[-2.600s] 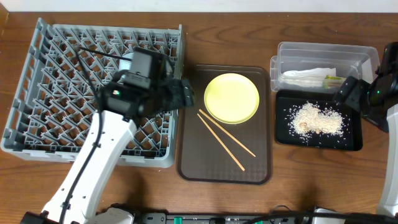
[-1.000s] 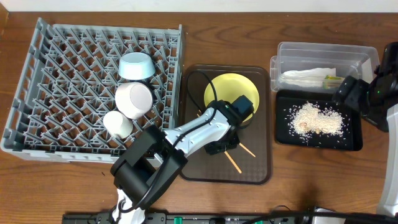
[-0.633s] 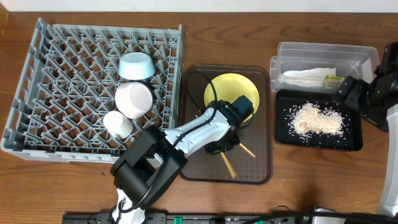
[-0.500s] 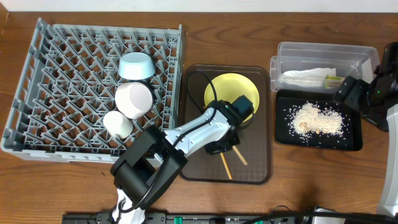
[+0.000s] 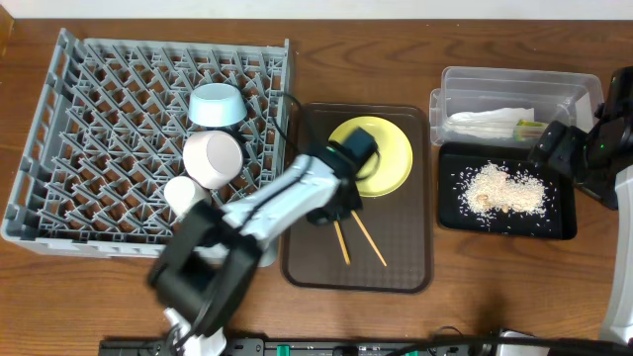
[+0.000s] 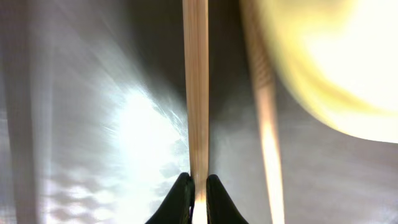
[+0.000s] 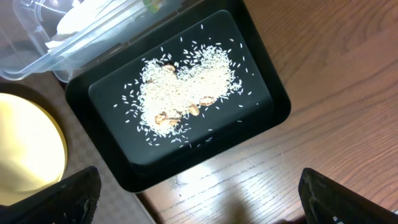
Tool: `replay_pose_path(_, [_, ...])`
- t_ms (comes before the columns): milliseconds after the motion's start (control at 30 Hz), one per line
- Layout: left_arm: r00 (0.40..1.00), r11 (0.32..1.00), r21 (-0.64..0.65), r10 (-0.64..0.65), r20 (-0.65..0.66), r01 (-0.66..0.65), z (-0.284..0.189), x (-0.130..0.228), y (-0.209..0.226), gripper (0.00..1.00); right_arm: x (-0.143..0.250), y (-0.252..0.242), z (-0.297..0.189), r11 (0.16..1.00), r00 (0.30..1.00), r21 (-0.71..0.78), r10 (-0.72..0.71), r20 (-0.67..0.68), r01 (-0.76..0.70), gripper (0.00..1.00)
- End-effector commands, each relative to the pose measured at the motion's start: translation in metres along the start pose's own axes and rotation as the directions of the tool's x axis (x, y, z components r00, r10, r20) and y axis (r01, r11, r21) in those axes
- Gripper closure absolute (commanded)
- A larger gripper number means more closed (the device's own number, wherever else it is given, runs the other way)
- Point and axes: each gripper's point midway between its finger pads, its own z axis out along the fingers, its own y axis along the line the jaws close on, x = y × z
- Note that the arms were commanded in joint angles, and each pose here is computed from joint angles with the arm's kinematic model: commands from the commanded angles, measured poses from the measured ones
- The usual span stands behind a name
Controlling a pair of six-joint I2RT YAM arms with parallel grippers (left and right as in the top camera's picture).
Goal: Sort waste into correct bins and load items into the dishwasher
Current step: 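Carry the chopstick left and stand it in the dish rack, then reach the left gripper back to the tray and grasp the second chopstick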
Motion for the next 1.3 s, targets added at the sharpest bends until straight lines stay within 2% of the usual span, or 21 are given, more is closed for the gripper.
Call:
replay_pose_path(0, [0.976, 0.987, 0.055, 0.14, 0.164, -0.151, -0.054, -0.03, 0.007, 0.92, -0.002, 0.0, -0.003, 1.0, 1.0, -0.007, -0.007, 0.01, 0.007, 0.01])
replay_pose_path(33, [0.968, 0.981, 0.063, 0.167, 0.189, -0.182, -0.063, -0.034, 0.008, 0.92, -0.002, 0.0, -0.003, 1.0, 1.0, -0.007, -0.007, 0.01, 0.007, 0.01])
replay_pose_path(67, [0.916, 0.95, 0.051, 0.281, 0.288, -0.308, -0.097, -0.049, 0.02, 0.92, -0.002, 0.0, -0.003, 1.0, 1.0, -0.007, -0.007, 0.01, 0.007, 0.01])
replay_pose_path(167, [0.86, 0.928, -0.016, 0.352, 0.37, -0.372, -0.125, -0.063, 0.041, 0.92, -0.002, 0.0, -0.003, 1.0, 1.0, -0.007, -0.007, 0.01, 0.007, 0.01])
replay_pose_path(267, [0.822, 0.921, -0.104, 0.383, 0.421, -0.376, -0.141, -0.079, 0.063, 0.92, -0.002, 0.0, -0.003, 1.0, 1.0, -0.007, -0.007, 0.01, 0.007, 0.01])
replay_pose_path(367, [0.817, 0.929, -0.183, 0.37, 0.443, -0.321, -0.146, -0.097, 0.086, 0.92, -0.002, 0.0, -0.003, 1.0, 1.0, -0.007, -0.007, 0.01, 0.007, 0.01])
replay_pose_path(700, [0.871, 0.945, -0.218, 0.314, 0.379, -0.246, -0.107, -0.125, 0.109, 0.91, -0.002, 0.0, -0.003, 1.0, 1.0, -0.007, -0.007, 0.01, 0.007, 0.01])
replay_pose_path(767, [0.88, 0.944, -0.225, 0.31, 0.36, -0.241, -0.099, -0.127, 0.112, 0.85, -0.002, 0.0, -0.003, 1.0, 1.0, -0.007, -0.007, 0.01, 0.007, 0.01])
replay_pose_path(833, [0.885, 0.943, -0.229, 0.31, 0.348, -0.24, -0.094, -0.128, 0.113, 0.72, -0.002, 0.0, -0.003, 1.0, 1.0, -0.007, -0.007, 0.01, 0.007, 0.01])
replay_pose_path(867, [0.884, 0.943, -0.229, 0.31, 0.35, -0.24, -0.094, -0.128, 0.112, 0.6, -0.002, 0.0, -0.003, 1.0, 1.0, -0.007, -0.007, 0.01, 0.007, 0.01])
replay_pose_path(933, [0.879, 0.945, -0.224, 0.308, 0.364, -0.239, -0.098, -0.13, 0.111, 0.57, -0.002, 0.0, -0.003, 1.0, 1.0, -0.007, -0.007, 0.01, 0.007, 0.01])
replay_pose_path(1033, [0.868, 0.951, -0.177, 0.304, 0.392, -0.253, -0.111, -0.127, 0.102, 0.55, -0.002, 0.0, -0.003, 1.0, 1.0, -0.007, -0.007, 0.01, 0.007, 0.01])
replay_pose_path(1133, [0.88, 0.954, 0.025, 0.264, 0.396, -0.298, -0.125, -0.109, 0.072, 0.53, -0.002, 0.0, -0.003, 1.0, 1.0, -0.007, -0.007, 0.01, 0.007, 0.01])
replay_pose_path(1200, [0.912, 0.942, 0.181, 0.203, 0.357, -0.281, -0.131, -0.092, 0.051, 0.53, -0.002, 0.0, -0.003, 1.0, 1.0, -0.007, -0.007, 0.01, 0.007, 0.01])
replay_pose_path(1267, [0.943, 0.941, 0.252, 0.146, 0.298, -0.225, -0.127, -0.078, 0.038, 0.52, -0.002, 0.0, -0.003, 1.0, 1.0, -0.007, -0.007, 0.01, 0.007, 0.01])
